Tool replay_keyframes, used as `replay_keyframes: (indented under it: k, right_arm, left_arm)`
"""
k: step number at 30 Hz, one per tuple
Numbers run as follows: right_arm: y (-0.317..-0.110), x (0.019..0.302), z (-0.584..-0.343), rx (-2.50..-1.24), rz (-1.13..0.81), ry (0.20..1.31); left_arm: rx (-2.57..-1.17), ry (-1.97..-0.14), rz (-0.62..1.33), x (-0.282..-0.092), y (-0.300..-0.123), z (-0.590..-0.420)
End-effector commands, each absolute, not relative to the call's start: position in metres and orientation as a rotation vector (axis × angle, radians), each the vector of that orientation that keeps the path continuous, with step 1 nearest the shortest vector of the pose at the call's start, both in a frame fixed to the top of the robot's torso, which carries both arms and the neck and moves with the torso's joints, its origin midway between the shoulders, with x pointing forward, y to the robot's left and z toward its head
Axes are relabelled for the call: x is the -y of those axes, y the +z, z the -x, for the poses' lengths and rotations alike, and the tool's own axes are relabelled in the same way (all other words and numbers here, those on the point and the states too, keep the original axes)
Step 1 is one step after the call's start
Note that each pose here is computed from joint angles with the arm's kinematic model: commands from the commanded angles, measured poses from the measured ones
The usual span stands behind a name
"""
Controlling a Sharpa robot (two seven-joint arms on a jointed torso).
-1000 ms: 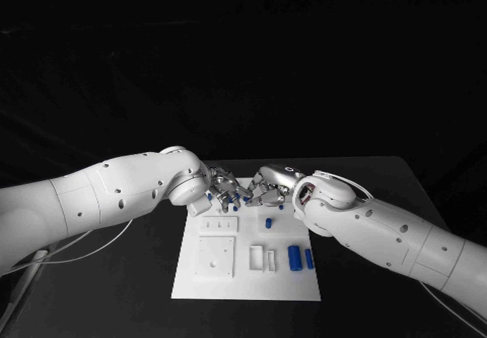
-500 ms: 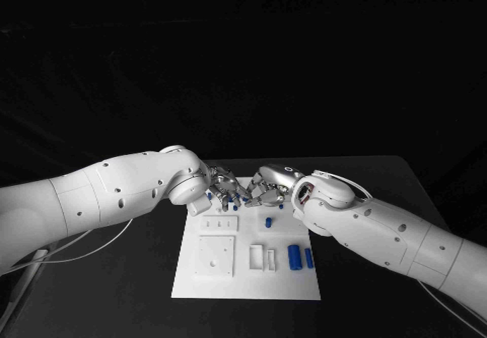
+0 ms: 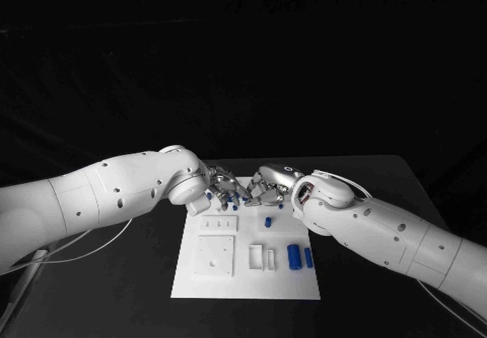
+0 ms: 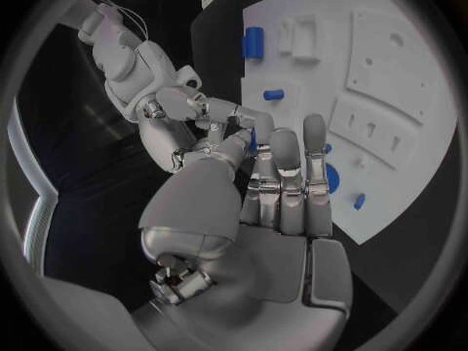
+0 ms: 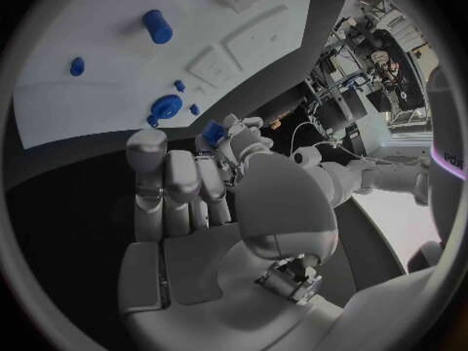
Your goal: Assemble the parts on the task board
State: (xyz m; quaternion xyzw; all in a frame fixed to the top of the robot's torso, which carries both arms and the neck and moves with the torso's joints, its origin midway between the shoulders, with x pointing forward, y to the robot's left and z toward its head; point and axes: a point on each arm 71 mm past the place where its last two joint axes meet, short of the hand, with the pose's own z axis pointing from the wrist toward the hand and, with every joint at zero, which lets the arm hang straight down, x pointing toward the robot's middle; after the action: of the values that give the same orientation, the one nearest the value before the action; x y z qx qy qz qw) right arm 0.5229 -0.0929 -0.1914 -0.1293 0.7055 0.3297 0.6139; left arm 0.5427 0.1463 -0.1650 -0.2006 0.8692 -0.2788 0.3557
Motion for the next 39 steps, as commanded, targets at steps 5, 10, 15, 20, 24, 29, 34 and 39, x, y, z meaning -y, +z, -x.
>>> replay_keyframes:
  k: [5,10,15,20,24,29,34,39]
  right_arm:
    - [-0.189,0.1,-0.525,-1.57,0.273,0.752]
    - [-0.188,0.107,-0.525,-1.538,0.255,0.759]
    - [-0.189,0.116,-0.522,-1.522,0.245,0.767]
    - [-0.19,0.128,-0.517,-1.509,0.237,0.777]
    - [-0.19,0.14,-0.513,-1.498,0.225,0.773]
    - [-0.183,0.165,-0.515,-1.471,0.132,0.78]
    - [-0.174,0.191,-0.521,-1.435,0.0,0.809]
    - [-0.164,0.214,-0.526,-1.387,-0.114,0.852]
  left_arm:
    - [-2.224,-0.734,0.522,-0.146,-0.163,-0.543]
    - [-2.207,-0.717,0.53,-0.149,-0.163,-0.545]
    - [-2.193,-0.699,0.534,-0.152,-0.162,-0.547]
    - [-2.185,-0.672,0.536,-0.158,-0.163,-0.549]
    - [-2.185,-0.648,0.529,-0.162,-0.163,-0.55]
    - [-2.194,-0.596,0.503,-0.166,-0.164,-0.55]
    - [-2.205,-0.547,0.482,-0.169,-0.167,-0.551]
    - [-2.216,-0.495,0.473,-0.176,-0.175,-0.55]
